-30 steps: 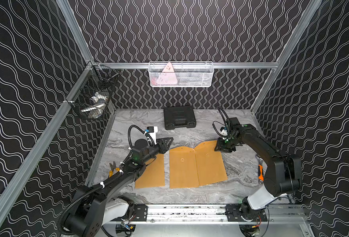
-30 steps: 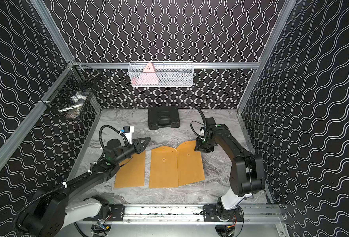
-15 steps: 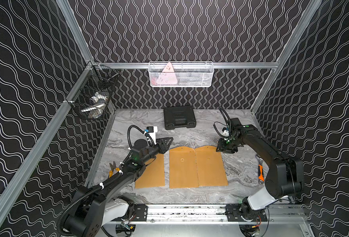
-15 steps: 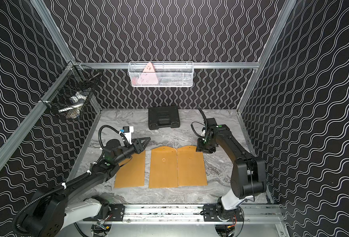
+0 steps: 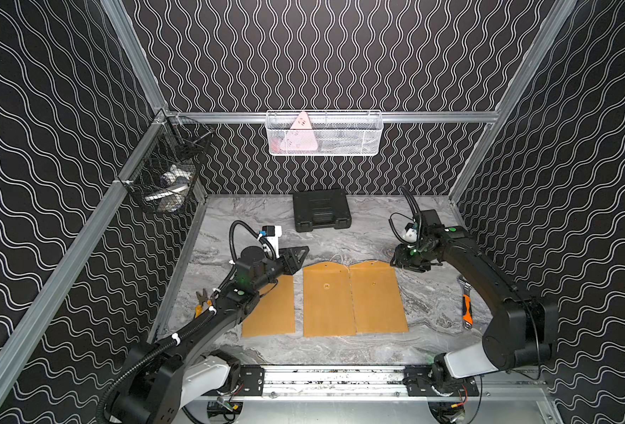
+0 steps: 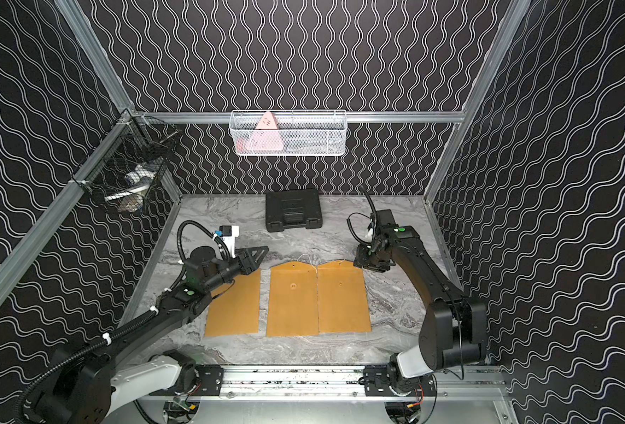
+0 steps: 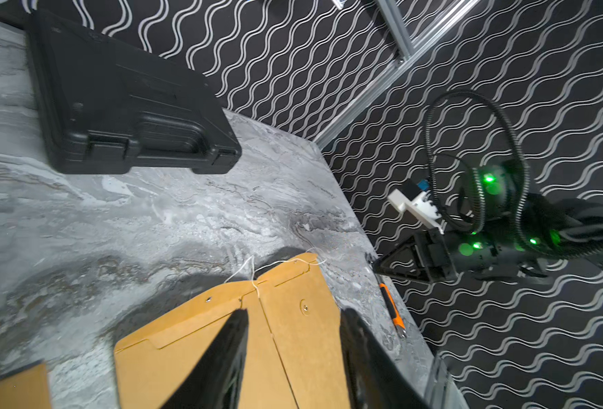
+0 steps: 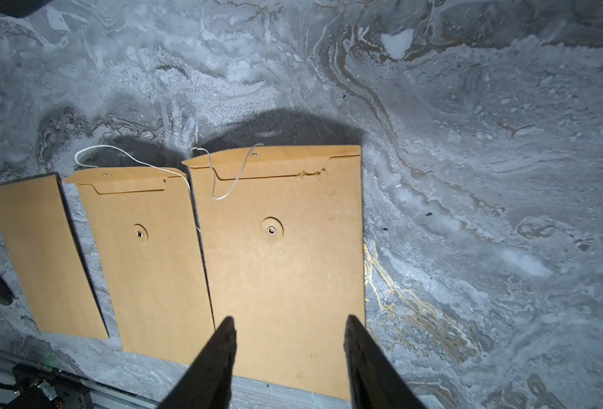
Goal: Open the file bag
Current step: Place the file bag at the center of the board, then pick up the file bag from the center of the board.
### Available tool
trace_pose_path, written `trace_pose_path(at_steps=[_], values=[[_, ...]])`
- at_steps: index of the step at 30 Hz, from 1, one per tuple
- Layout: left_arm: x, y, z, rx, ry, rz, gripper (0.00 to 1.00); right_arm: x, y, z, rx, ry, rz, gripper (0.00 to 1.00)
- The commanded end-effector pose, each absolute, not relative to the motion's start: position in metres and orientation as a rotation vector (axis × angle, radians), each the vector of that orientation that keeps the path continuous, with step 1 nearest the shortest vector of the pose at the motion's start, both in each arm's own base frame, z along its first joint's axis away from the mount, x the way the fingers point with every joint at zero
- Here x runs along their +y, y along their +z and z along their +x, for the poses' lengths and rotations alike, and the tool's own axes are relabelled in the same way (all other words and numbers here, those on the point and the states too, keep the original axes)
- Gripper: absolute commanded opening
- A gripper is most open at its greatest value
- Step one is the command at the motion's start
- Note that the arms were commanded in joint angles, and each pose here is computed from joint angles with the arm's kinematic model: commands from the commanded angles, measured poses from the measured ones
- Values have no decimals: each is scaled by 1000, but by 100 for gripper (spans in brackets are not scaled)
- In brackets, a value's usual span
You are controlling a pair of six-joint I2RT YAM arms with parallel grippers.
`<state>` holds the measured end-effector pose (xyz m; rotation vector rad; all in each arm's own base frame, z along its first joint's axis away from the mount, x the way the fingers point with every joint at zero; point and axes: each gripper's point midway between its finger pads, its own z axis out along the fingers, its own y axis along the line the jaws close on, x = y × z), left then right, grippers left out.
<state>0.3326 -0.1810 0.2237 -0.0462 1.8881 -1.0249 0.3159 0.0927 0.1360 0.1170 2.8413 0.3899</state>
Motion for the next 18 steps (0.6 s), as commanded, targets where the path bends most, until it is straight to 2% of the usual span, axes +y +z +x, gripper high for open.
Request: trace_pose_path(at_steps=[1,18], values=[[-168,207,332,1996,-882,-51,48,99,142,327,2768,443,128,52],[-114,161,314,2324,-521,-190,56,121,152,329,2652,610,96,60]])
